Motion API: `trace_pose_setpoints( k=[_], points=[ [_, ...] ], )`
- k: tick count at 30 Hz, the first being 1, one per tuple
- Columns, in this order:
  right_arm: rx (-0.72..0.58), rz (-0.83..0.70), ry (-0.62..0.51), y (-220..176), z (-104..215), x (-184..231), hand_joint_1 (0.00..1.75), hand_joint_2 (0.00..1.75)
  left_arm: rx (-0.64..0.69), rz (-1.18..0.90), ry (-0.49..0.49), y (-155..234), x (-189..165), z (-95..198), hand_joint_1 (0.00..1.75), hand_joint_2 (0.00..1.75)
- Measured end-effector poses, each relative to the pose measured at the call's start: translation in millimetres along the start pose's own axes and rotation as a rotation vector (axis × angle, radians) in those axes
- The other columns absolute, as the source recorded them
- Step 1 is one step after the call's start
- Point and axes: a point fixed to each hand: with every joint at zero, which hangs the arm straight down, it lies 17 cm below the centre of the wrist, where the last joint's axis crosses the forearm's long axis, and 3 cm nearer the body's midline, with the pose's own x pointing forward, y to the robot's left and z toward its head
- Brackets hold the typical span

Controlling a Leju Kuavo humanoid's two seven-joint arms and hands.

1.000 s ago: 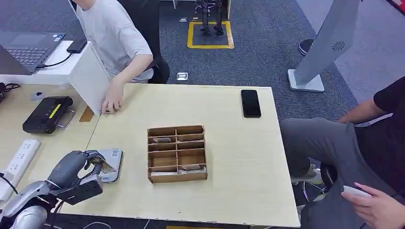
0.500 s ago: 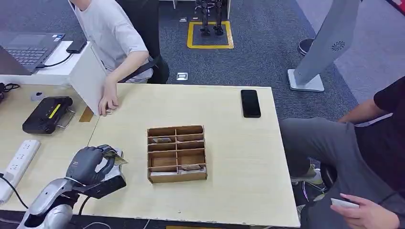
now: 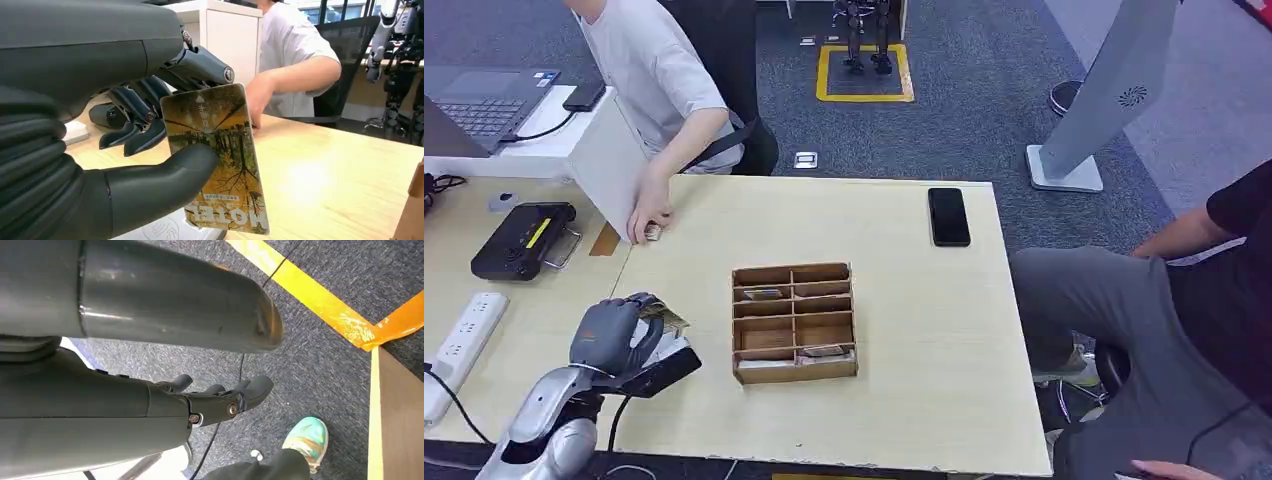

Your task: Pass the card to the sensor for recognition and then transmit it.

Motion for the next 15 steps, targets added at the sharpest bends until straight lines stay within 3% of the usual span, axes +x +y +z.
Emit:
trace_pose_setpoints(
  k=[15],
  points=[
    [-0.001, 0.008, -0.003, 0.0, 0.1, -0.1, 0.00, 0.00, -0.015, -0.002, 0.016, -6.6, -6.4, -0.5, 1.75, 1.75]
  ],
)
